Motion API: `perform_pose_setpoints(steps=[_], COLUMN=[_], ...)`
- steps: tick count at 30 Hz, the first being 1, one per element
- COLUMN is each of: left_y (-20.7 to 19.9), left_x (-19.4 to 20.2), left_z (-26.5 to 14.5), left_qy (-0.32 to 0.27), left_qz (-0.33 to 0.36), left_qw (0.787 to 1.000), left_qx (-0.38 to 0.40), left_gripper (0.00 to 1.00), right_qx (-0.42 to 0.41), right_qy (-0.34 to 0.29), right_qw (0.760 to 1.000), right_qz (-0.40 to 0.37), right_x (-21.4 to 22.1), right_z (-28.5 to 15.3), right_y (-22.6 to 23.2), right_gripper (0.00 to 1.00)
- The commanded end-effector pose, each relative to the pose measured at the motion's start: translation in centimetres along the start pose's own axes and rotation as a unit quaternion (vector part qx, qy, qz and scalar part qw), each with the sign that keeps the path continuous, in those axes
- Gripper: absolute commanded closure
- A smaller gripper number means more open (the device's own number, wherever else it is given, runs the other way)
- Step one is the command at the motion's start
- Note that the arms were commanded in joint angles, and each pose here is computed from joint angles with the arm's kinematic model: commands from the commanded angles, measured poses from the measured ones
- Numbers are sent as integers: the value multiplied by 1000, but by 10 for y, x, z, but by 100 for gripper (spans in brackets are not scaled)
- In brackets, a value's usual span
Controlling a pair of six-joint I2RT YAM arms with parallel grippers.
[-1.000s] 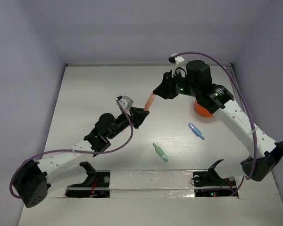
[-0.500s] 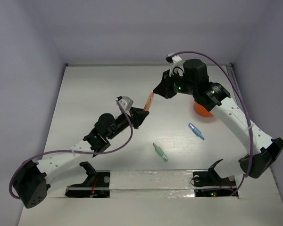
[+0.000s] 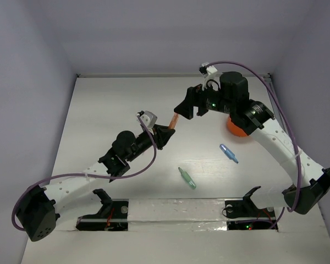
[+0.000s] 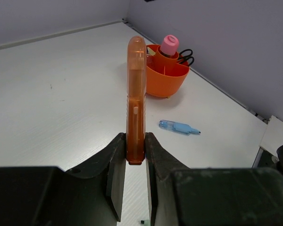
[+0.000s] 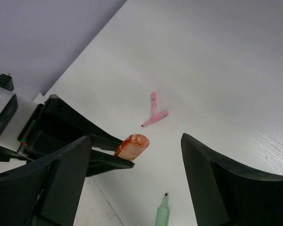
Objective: Sort the stationery into containers
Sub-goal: Close the pen cap on the pen.
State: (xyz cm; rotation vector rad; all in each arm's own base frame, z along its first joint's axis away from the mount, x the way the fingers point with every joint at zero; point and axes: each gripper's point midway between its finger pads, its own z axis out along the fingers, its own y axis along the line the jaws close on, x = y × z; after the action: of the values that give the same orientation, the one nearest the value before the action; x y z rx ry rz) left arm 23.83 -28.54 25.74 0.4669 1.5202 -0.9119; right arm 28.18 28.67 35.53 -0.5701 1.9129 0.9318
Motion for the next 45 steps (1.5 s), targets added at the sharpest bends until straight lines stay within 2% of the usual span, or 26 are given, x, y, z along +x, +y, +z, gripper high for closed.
perform_pose_setpoints(steps=[1, 10, 17, 22, 24, 27, 28, 31, 35, 39, 40, 41, 43, 45], left_y=[-19, -22, -22, -25, -28, -27, -26, -25, -28, -25, -24, -22, -24, -24], left_x=[-36, -44, -47, -47, -45, -44, -43, -43, -41, -40, -39, -39, -37, -37], left_z=[5, 8, 13, 17, 19, 21, 21, 23, 24, 23, 23, 22, 22, 23], left_qy=[-53, -62, -65, -64, -61, -60, -59, -60, -57, -57, -57, -58, -56, -57], left_qz=[1, 1, 3, 1, 2, 3, 2, 2, -1, -4, -3, -4, -4, -5], left_qw=[998, 998, 997, 997, 997, 998, 998, 998, 998, 998, 998, 998, 998, 998], left_qx=[31, 33, 32, 35, 38, 35, 34, 32, 35, 26, 23, 17, 19, 18], left_gripper=[100, 100, 100, 100, 100, 100, 100, 100, 100, 100, 100, 100, 100, 100], right_qx=[-32, -46, -51, -48, -48, -57, -59, -58, -61, -50, -42, -39, -40, -38], right_qy=[-34, -2, 7, -2, -10, -9, -10, -19, -32, -63, -71, -75, -72, -62], right_qw=[999, 999, 997, 997, 997, 996, 996, 996, 996, 995, 995, 994, 995, 995], right_qz=[0, 26, 51, 66, 66, 64, 64, 60, 58, 62, 63, 64, 65, 69], right_x=[-18, 5, 28, 38, 37, 39, 39, 36, 29, 21, 19, 19, 19, 23], right_z=[-1, 19, 22, 24, 23, 23, 22, 19, 17, 12, 11, 10, 11, 15], right_y=[13, 8, 4, 0, 0, 2, 3, 4, 6, 4, 1, 0, 0, -2], right_gripper=[18, 23, 23, 40, 40, 29, 21, 6, 6, 17, 28, 34, 44, 48])
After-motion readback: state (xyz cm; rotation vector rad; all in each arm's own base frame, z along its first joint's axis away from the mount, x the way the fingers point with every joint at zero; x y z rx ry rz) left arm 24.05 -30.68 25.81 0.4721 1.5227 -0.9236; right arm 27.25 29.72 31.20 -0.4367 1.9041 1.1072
